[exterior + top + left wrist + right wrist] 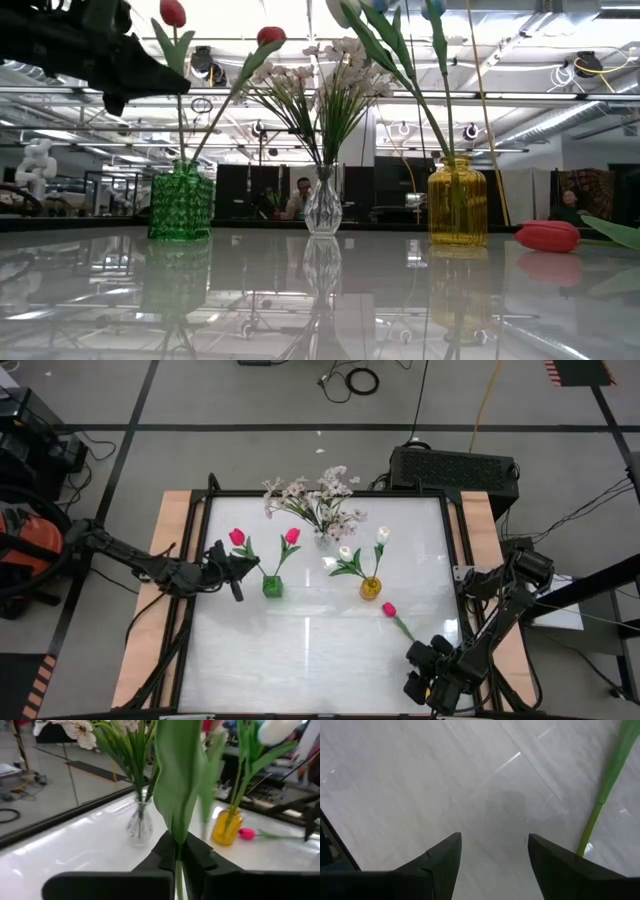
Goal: Sort flowers into vase by color
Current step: Put the left red flower into the green vase
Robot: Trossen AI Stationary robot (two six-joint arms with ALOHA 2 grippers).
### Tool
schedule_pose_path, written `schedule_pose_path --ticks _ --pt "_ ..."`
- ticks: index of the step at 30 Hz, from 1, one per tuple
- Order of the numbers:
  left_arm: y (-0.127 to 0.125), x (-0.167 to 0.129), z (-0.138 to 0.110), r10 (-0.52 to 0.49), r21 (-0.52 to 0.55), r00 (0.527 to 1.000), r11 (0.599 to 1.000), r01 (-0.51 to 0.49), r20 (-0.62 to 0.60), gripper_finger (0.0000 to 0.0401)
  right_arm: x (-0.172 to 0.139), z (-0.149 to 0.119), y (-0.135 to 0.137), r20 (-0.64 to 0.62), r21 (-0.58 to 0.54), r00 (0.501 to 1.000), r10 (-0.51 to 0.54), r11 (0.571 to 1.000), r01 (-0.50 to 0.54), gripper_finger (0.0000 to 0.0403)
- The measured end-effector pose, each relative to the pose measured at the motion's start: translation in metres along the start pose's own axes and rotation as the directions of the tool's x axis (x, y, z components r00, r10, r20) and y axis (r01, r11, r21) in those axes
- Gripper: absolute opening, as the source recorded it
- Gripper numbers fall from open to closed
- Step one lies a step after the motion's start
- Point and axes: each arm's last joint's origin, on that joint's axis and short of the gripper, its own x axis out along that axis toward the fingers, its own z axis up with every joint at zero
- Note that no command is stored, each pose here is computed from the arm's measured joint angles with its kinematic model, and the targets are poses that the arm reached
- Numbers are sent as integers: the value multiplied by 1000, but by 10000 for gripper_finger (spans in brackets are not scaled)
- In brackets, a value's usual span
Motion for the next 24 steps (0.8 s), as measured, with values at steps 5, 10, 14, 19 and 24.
schedule_pose_path --ticks 5,10,14,19,24 --pt "-4 -1 0 -63 -21 998 998 63 -8 46 0 0 0 0 0 1000 1 1000 -1 221" --pt "-6 -2 -2 -79 -10 997 997 78 -18 87 0 0 0 2 5 1000 1 1000 -1 221" --pt "-6 -2 -1 -78 20 997 997 78 -17 133 0 1 0 30 5 1000 5 1000 -5 221" --pt "-7 -2 4 -77 39 997 996 77 -6 202 1 5 -2 58 29 998 -25 999 23 221" --pt "-7 -5 5 -110 69 992 991 114 -62 255 3 16 -11 76 62 989 -130 990 126 221"
